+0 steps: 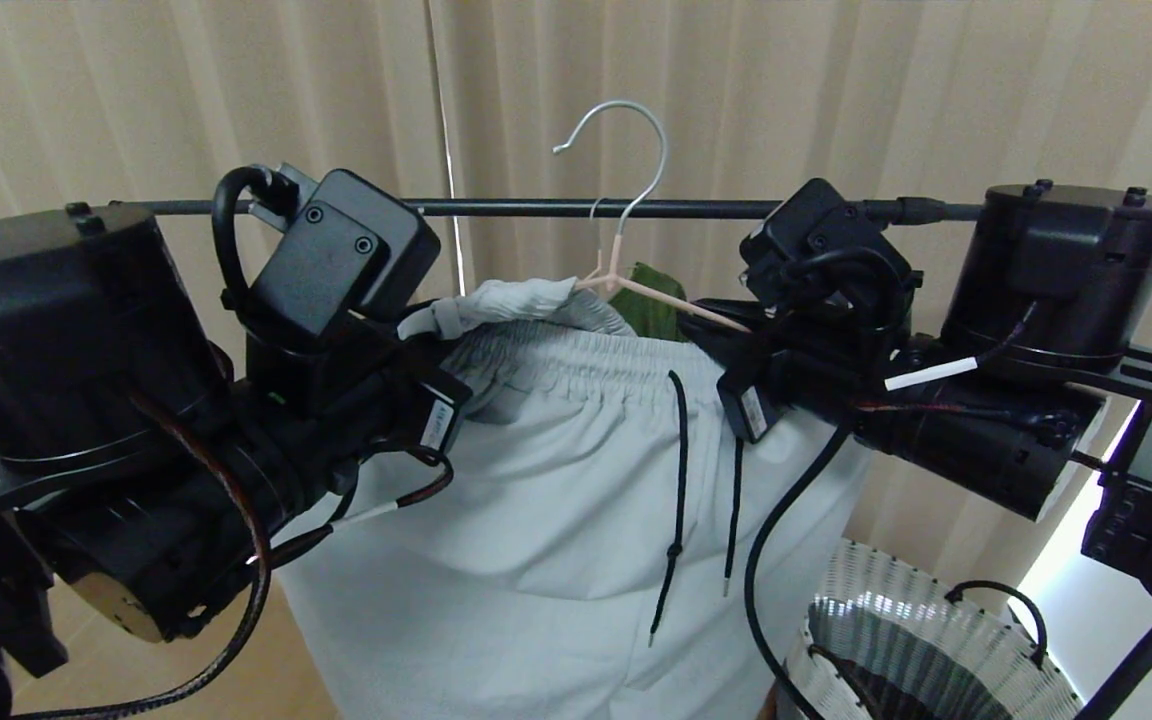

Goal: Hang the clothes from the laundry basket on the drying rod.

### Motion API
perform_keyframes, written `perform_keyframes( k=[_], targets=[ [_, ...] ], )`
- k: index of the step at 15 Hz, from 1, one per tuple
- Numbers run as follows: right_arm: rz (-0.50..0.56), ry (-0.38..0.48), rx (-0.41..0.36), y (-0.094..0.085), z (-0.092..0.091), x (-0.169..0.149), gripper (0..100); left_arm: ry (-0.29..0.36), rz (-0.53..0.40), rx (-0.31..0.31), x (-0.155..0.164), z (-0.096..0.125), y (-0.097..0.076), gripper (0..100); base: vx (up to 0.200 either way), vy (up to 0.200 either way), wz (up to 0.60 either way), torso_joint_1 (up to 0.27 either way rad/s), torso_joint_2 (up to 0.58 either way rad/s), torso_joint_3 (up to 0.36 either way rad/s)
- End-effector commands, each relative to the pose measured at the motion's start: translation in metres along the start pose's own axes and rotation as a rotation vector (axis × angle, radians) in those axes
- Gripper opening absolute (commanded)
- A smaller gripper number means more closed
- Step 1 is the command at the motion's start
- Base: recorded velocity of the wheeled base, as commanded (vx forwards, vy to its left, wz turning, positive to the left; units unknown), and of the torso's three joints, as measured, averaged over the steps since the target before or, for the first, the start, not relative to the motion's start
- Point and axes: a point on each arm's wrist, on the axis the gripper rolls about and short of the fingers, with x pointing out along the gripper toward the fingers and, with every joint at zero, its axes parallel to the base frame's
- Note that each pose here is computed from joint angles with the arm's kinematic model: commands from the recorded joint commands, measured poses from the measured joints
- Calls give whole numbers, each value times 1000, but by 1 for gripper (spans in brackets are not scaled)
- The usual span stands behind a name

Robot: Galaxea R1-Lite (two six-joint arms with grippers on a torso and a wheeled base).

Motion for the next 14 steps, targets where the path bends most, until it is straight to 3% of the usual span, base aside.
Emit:
perform_keyframes(
  k=[1, 3, 4, 8, 14],
  targets=[
    [-2, -3, 1, 0, 0, -1, 0, 2, -1, 1, 0, 0, 0, 0, 0, 0, 0, 0, 0, 0],
    [-4, -8, 1, -1, 1, -2, 0, 2, -1, -2, 0, 0, 0, 0, 0, 0, 0, 0, 0, 0],
    [-5, -10, 2, -1, 2, -3, 0, 3, -2, -2, 0, -1, 0, 100, 0, 0, 0, 0, 0, 0],
    [-47, -3, 6, -6, 3, -8, 0, -29, -63, -15, -4, -1, 0, 100, 0, 0, 0, 0, 0, 0],
    [-160, 48, 12, -34, -9, -24, 0, -118, -148, -63, -30, 4, 12, 100, 0, 0, 0, 0, 0, 0]
  ],
)
